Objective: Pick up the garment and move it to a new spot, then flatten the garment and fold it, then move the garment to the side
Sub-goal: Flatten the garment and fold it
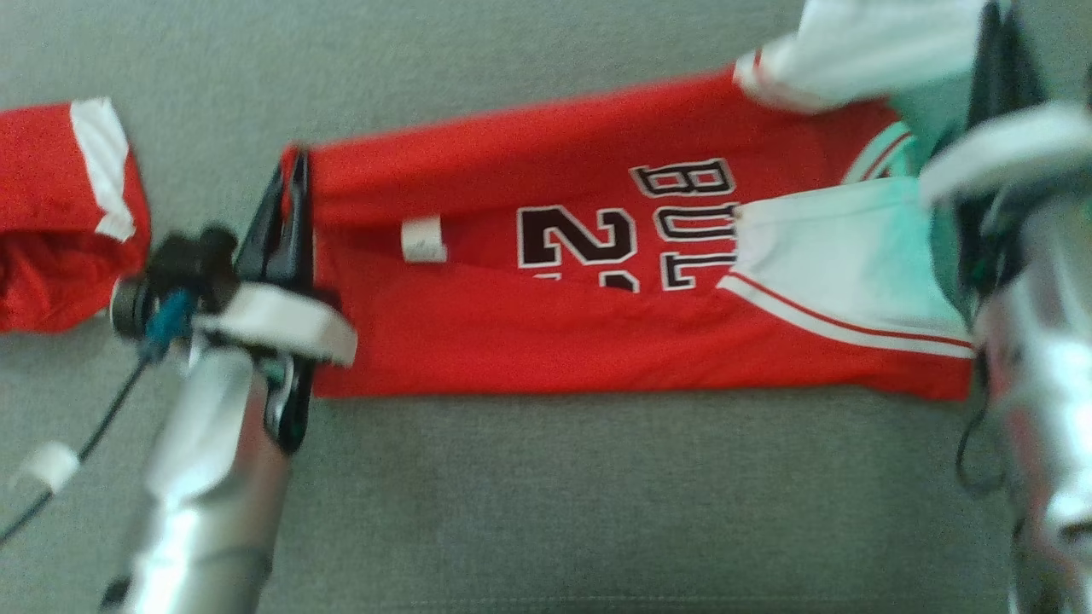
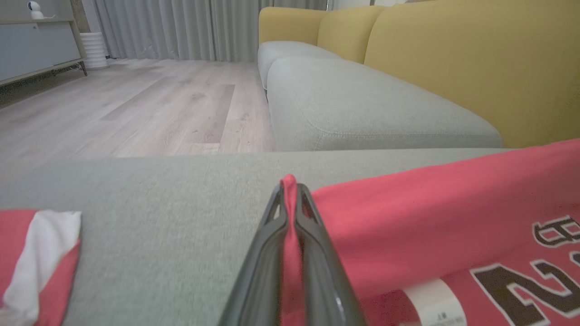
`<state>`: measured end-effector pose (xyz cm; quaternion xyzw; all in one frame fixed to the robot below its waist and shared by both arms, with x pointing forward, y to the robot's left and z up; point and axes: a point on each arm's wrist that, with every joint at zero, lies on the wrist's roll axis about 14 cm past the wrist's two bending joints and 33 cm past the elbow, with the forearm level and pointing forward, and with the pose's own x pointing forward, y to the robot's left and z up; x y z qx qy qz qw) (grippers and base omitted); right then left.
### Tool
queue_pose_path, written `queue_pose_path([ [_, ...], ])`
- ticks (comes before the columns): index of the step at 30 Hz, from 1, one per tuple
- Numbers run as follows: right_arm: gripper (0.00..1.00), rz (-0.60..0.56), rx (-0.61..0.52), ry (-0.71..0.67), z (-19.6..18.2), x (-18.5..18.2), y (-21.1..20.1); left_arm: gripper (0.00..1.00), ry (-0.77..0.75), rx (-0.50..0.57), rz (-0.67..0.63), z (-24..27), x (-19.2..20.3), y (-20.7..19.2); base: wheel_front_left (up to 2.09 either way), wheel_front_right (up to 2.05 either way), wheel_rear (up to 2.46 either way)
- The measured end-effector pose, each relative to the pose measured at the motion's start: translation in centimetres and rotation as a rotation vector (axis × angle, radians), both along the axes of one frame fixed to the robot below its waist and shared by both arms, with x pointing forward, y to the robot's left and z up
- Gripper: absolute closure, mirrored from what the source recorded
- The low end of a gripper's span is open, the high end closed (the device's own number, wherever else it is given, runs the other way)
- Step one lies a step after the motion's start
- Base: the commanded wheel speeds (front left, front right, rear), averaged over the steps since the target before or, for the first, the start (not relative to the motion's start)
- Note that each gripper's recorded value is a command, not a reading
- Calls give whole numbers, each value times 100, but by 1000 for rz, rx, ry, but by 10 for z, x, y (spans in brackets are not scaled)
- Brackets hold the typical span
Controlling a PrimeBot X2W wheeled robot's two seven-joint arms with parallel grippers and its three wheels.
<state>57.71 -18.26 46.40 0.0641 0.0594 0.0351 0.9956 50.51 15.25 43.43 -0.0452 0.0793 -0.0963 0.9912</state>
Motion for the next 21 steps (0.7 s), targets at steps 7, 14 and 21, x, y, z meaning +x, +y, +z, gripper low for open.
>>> queue_pose_path([
  [7, 100, -27, 96, 107, -44, -82, -6, 100, 78, -12, 36, -24, -43, 6, 0, 0, 0],
  [14, 0, -87, 205, 154, -57, -135, -13, 0, 119, -30, 108, -33, -79, 13, 0, 0, 0],
  [21, 0, -56, 156, 12, -15, -138, -2, 0, 66, -3, 208, -18, -109, 33, 0, 0, 0],
])
